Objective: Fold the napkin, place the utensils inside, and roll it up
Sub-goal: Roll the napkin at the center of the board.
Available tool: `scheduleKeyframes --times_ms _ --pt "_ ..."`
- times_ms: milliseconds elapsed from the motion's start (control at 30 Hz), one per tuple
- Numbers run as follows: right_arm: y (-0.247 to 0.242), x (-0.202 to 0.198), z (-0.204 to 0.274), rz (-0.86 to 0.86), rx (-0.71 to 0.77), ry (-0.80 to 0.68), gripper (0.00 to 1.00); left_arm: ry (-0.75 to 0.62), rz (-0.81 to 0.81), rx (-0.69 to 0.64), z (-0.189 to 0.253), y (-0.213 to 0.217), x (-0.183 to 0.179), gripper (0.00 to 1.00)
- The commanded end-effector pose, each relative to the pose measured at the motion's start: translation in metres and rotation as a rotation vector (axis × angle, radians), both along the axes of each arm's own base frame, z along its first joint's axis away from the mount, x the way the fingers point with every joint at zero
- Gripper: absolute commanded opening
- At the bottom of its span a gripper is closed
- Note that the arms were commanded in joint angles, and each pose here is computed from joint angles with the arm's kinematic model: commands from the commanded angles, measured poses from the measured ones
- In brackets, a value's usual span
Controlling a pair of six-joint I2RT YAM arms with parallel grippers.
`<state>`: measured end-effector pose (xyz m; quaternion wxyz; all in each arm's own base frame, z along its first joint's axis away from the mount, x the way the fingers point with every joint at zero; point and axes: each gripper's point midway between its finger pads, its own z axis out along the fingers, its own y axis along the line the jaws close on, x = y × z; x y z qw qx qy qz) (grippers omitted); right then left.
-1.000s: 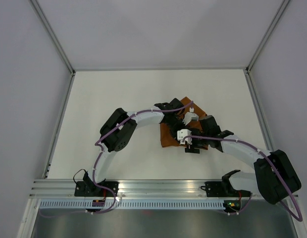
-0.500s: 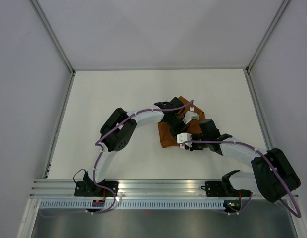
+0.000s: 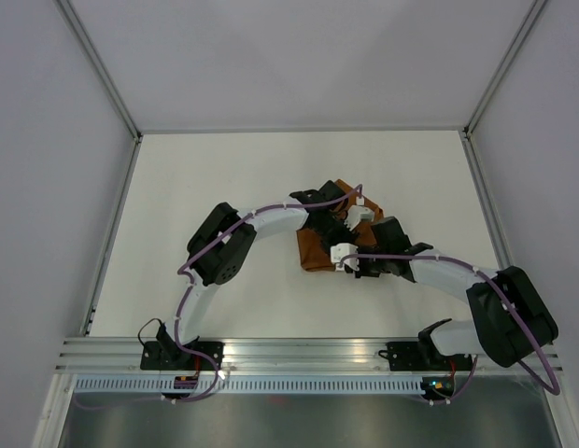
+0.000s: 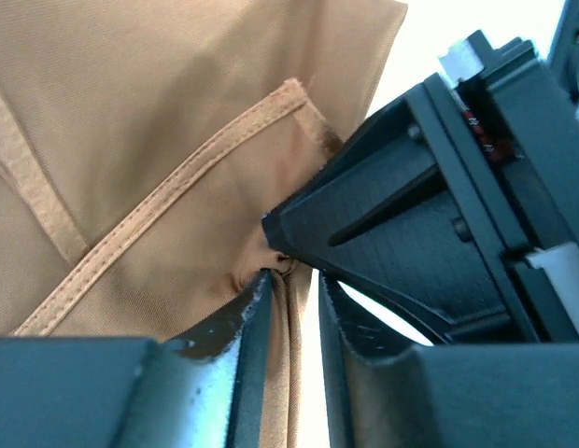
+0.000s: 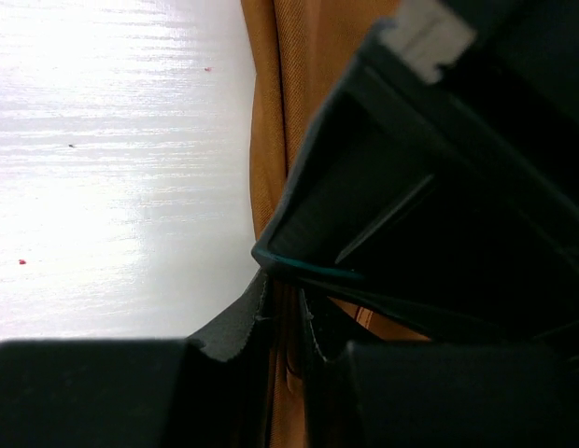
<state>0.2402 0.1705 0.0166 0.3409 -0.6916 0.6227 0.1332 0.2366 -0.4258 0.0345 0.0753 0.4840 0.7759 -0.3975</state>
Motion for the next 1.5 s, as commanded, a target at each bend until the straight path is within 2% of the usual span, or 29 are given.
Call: scheduleKeyframes --times_ms 0,33,67,267,333,367,433,500,533,600,667,700,767,800,967,1167,1233,1467 --pt "0.0 -0.021 -0.011 0.015 -0.029 0.161 0.06 -0.078 0.1 -0.028 0.02 -0.004 0.015 0.33" --pt "0.001 -0.021 -0.01 0.02 -0.029 0.176 0.04 -0.158 0.146 -0.043 0.03 -0.005 0.03 0.34" --pt "0.002 -0.021 -0.01 0.023 -0.034 0.202 0.04 -0.152 0.19 -0.022 0.023 0.002 0.03 0.34" --pt "0.005 -0.022 -0.01 0.032 -0.031 0.284 0.02 -0.345 0.412 -0.082 0.053 0.024 0.068 0.36" --pt "0.007 -0.023 -0.01 0.039 -0.029 0.315 0.02 -0.397 0.469 -0.065 0.051 0.037 0.074 0.36" --pt "0.007 -0.023 -0.011 0.042 -0.036 0.346 0.02 -0.437 0.496 -0.111 0.067 0.037 0.08 0.36" --pt "0.008 -0.023 -0.01 0.049 -0.038 0.381 0.02 -0.484 0.556 -0.102 0.066 0.049 0.085 0.37" --pt "0.009 -0.024 -0.01 0.057 -0.042 0.444 0.02 -0.569 0.646 -0.146 0.086 0.058 0.098 0.37" --pt "0.009 -0.023 -0.01 0.059 -0.045 0.465 0.01 -0.571 0.671 -0.125 0.074 0.069 0.093 0.37" --pt "0.01 -0.022 -0.009 0.069 -0.042 0.537 0.01 -0.636 0.759 -0.199 0.098 0.079 0.101 0.39" --pt "0.009 -0.019 -0.009 0.07 -0.047 0.598 0.01 -0.643 0.805 -0.2 0.091 0.094 0.096 0.42" --pt "0.009 -0.017 -0.008 0.064 -0.037 0.618 0.01 -0.675 0.843 -0.244 0.107 0.097 0.099 0.42" --pt "0.009 -0.012 -0.009 0.054 -0.044 0.663 0.01 -0.688 0.845 -0.266 0.103 0.106 0.091 0.43" --pt "0.008 -0.01 -0.009 0.051 -0.046 0.673 0.0 -0.706 0.849 -0.32 0.118 0.108 0.087 0.43" --pt "0.011 -0.002 -0.012 0.031 -0.071 0.749 0.0 -0.897 0.727 -0.439 0.139 0.11 0.06 0.48" --pt "0.012 0.006 -0.021 0.009 -0.088 0.832 0.0 -1.123 0.498 -0.406 0.145 0.084 0.033 0.52" --pt "0.012 0.007 -0.025 -0.004 -0.091 0.846 0.01 -1.217 0.411 -0.381 0.141 0.074 0.024 0.59" --pt "0.012 0.012 -0.037 -0.037 -0.096 0.873 0.0 -1.281 0.153 -0.273 0.092 0.037 0.009 0.63"
